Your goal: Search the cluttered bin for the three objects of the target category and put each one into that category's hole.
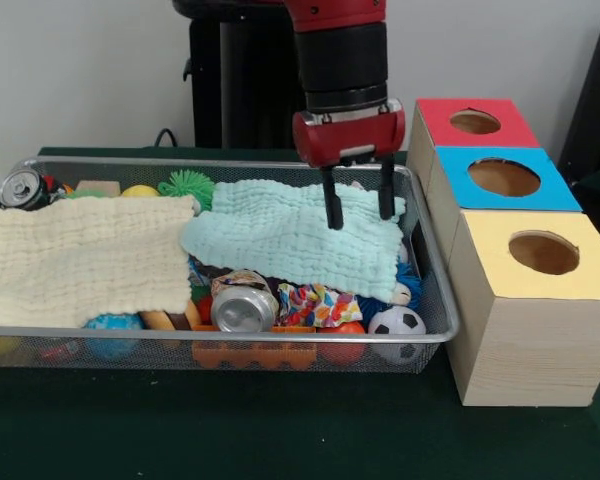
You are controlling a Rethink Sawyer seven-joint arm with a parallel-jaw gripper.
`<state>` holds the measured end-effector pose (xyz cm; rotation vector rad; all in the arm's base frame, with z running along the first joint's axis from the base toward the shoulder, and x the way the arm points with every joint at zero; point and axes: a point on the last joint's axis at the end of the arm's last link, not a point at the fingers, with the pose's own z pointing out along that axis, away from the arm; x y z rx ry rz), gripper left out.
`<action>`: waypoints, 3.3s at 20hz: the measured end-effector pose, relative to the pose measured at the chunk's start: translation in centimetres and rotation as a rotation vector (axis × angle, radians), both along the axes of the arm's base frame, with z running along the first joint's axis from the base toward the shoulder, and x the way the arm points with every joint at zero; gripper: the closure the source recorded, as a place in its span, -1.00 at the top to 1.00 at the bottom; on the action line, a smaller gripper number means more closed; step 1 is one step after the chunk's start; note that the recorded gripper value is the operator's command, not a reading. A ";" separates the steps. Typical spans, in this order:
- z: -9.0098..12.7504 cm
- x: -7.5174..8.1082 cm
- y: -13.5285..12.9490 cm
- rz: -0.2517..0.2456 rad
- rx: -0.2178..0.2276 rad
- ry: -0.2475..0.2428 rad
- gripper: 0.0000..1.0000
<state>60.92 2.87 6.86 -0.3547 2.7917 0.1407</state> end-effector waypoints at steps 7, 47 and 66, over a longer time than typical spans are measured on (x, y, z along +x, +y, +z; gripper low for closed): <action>1.3 -1.9 -3.0 0.029 -0.099 -0.013 1.00; -5.8 1.8 -1.8 0.061 -0.100 -0.015 1.00; -9.9 0.9 0.5 0.073 -0.065 -0.061 1.00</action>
